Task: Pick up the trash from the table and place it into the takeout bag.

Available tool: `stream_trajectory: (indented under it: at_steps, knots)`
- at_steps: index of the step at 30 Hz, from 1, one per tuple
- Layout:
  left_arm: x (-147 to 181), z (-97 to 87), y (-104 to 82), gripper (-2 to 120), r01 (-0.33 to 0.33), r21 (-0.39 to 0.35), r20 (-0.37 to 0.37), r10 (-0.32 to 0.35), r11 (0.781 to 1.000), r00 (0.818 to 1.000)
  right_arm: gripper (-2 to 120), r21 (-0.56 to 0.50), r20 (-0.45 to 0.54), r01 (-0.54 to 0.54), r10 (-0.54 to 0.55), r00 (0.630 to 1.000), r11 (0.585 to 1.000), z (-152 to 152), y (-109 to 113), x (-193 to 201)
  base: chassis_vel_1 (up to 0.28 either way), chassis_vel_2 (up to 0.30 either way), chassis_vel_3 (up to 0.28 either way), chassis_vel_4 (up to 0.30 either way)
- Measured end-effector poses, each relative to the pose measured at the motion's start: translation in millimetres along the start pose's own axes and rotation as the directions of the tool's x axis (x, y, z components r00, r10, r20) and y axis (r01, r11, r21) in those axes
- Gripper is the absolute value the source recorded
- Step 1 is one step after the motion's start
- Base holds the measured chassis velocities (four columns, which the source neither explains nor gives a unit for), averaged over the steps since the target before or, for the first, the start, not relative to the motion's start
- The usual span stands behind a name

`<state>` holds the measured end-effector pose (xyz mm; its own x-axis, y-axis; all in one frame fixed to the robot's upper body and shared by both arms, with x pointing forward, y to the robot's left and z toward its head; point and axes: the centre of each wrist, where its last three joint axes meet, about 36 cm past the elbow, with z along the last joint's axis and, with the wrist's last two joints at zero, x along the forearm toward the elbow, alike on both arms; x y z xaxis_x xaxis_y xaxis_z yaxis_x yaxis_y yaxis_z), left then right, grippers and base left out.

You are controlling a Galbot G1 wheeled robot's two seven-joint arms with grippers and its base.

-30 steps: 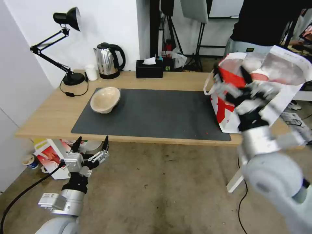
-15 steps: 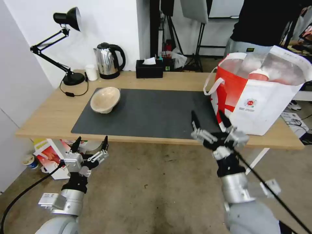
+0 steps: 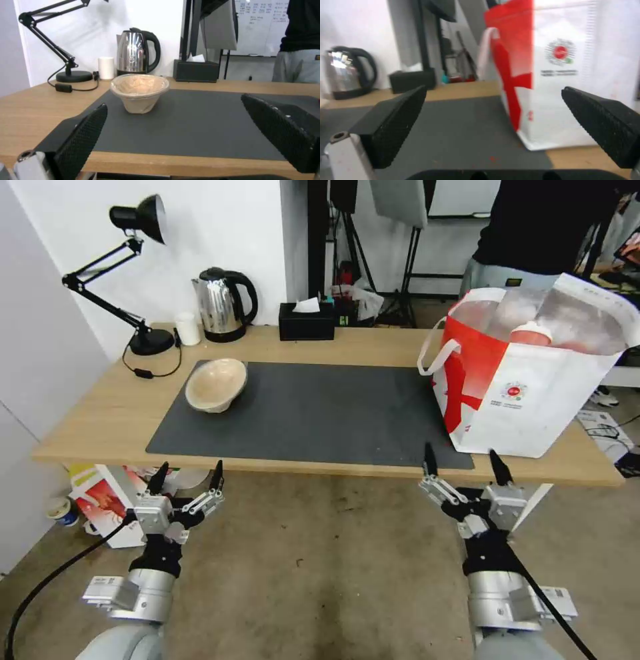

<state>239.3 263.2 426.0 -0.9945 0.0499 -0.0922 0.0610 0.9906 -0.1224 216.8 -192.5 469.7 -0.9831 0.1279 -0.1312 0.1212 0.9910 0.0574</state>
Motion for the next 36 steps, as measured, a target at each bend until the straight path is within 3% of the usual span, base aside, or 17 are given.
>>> stream_trajectory:
  at_steps: [10,36]
  knots:
    - [1,-1.8,0.6,100,-0.001,-0.005,0.0,0.001,1.0,1.0,100,0.079,-0.038,-0.068,0.071,0.997,0.995,6,-4,3,0.0,0.0,0.0,0.0]
    - [1,-2.8,1.9,100,-0.002,-0.009,0.001,0.002,1.0,1.0,100,0.136,-0.094,-0.025,0.038,0.995,0.99,25,-8,8,0.0,0.0,0.0,0.0]
